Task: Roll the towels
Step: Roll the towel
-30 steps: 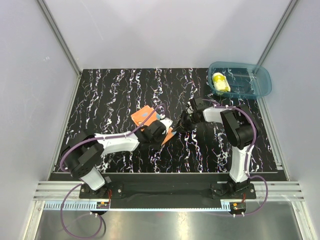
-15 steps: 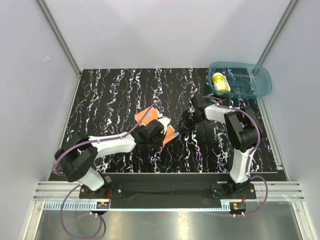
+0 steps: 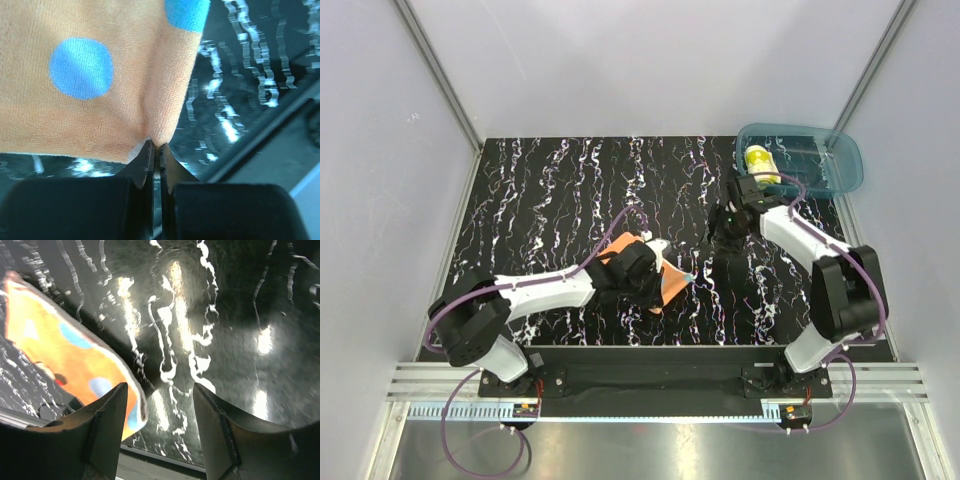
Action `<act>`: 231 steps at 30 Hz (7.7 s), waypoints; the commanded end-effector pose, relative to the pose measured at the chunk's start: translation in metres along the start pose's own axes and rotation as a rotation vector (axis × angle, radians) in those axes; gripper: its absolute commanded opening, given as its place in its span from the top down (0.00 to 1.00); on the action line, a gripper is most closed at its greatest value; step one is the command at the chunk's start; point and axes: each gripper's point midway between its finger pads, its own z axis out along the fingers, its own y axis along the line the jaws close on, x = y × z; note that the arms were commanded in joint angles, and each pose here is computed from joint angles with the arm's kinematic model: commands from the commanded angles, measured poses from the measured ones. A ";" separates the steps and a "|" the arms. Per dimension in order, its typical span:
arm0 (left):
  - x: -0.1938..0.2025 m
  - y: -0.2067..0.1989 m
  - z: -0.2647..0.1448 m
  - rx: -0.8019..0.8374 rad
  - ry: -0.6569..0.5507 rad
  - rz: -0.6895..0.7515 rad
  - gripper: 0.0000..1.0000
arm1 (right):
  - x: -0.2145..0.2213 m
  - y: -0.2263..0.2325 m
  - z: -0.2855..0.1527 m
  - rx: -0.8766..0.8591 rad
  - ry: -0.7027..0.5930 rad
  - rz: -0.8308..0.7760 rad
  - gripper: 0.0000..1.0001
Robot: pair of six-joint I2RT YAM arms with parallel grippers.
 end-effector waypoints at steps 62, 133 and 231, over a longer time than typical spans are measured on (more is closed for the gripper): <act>-0.012 0.041 0.016 0.118 0.259 -0.569 0.91 | 0.078 0.079 0.043 -0.427 0.246 -0.280 0.76; 0.021 0.048 0.048 -0.446 -0.002 0.329 0.60 | 0.058 0.052 0.069 -0.254 0.306 -0.301 0.78; 0.009 0.044 0.002 0.368 0.306 -0.865 0.96 | 0.100 0.065 0.014 -0.439 0.201 -0.294 0.19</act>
